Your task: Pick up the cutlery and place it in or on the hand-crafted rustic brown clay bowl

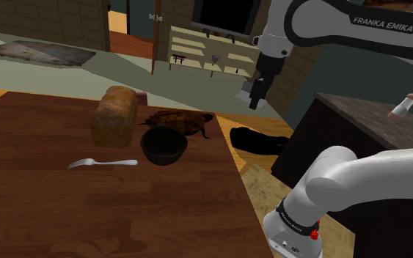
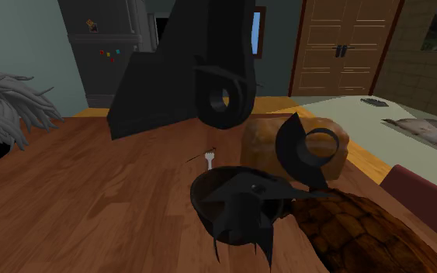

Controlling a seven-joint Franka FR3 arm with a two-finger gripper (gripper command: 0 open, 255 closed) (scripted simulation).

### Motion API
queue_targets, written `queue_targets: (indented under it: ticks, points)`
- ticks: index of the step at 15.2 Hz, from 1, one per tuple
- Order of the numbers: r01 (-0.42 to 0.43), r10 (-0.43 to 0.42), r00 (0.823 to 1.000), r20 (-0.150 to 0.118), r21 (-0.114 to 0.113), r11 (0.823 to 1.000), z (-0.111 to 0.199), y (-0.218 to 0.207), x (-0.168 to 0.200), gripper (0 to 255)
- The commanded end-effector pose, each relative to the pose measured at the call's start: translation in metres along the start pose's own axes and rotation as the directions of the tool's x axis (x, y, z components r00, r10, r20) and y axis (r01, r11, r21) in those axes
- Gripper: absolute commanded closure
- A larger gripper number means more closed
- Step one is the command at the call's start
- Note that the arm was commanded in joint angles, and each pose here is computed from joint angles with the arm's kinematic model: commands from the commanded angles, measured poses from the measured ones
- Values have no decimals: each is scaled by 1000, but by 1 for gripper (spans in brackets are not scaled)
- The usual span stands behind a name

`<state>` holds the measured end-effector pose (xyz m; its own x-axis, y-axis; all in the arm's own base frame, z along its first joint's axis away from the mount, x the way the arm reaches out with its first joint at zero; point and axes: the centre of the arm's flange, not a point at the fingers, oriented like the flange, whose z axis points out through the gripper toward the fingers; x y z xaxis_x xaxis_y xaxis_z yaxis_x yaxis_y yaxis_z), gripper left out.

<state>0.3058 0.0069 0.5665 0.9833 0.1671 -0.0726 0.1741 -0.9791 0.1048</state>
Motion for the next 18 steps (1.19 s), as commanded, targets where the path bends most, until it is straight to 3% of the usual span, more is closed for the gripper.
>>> queue_targets:
  ticks: [1,9,18]
  points:
    - [0,0,1000,0,0,1000,0,0,0,0]
    - [135,-136,991,9,48,990,36,-42,89,0]
    - [283,-286,958,11,102,953,74,-105,180,0]
